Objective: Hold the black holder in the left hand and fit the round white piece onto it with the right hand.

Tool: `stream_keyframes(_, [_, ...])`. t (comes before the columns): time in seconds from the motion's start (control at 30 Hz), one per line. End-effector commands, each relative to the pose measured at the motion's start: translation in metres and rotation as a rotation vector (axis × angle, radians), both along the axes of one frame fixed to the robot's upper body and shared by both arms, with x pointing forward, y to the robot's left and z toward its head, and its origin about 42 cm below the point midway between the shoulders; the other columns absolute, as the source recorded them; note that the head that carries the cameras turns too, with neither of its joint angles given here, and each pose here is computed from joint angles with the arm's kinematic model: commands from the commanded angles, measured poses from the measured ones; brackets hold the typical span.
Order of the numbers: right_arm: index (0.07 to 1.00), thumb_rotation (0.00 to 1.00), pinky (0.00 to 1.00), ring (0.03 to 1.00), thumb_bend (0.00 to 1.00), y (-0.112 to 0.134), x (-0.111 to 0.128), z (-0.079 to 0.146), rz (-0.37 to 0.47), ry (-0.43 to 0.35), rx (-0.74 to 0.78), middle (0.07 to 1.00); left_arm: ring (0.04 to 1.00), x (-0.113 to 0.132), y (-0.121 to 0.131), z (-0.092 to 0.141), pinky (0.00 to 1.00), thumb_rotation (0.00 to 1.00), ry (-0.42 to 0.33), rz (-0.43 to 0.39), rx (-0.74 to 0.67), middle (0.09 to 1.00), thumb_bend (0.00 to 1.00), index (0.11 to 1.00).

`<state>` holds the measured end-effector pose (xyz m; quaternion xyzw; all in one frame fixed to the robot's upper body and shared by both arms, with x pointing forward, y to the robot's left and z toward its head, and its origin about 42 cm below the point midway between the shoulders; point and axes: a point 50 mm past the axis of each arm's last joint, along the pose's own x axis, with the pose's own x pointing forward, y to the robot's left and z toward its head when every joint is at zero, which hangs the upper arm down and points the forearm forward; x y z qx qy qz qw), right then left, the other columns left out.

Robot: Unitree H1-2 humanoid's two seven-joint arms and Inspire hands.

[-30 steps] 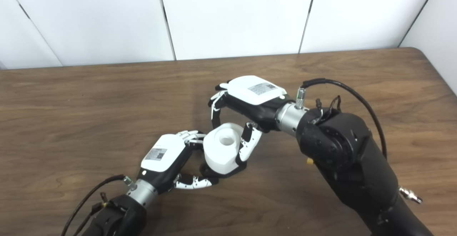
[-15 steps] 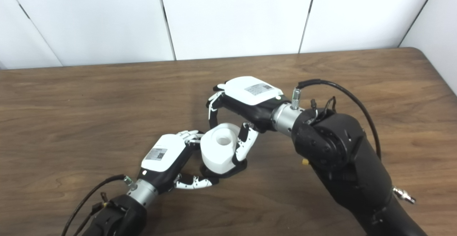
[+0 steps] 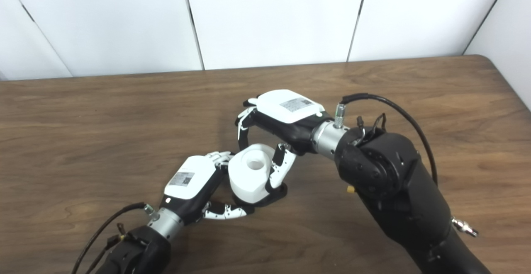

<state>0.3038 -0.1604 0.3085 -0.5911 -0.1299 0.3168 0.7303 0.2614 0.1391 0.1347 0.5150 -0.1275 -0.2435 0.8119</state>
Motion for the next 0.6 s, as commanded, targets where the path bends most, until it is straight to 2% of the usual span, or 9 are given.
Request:
stream_keyframes(0.0, [0.481, 0.14, 1.0, 0.958, 0.53, 0.0036, -0.0027, 0.0124, 0.028, -0.065, 0.011, 0.829, 0.87, -0.0076, -0.0036, -0.0119, 0.86, 0.05, 0.085, -0.025, 0.055, 0.81, 0.51, 0.489])
stream_keyframes(0.57, [0.481, 0.14, 1.0, 0.961, 0.53, 0.0011, -0.0028, 0.0181, 0.033, -0.067, -0.038, 0.817, 0.87, -0.0087, -0.0021, -0.0097, 0.86, 0.05, 0.087, -0.025, 0.053, 0.812, 0.51, 0.489])
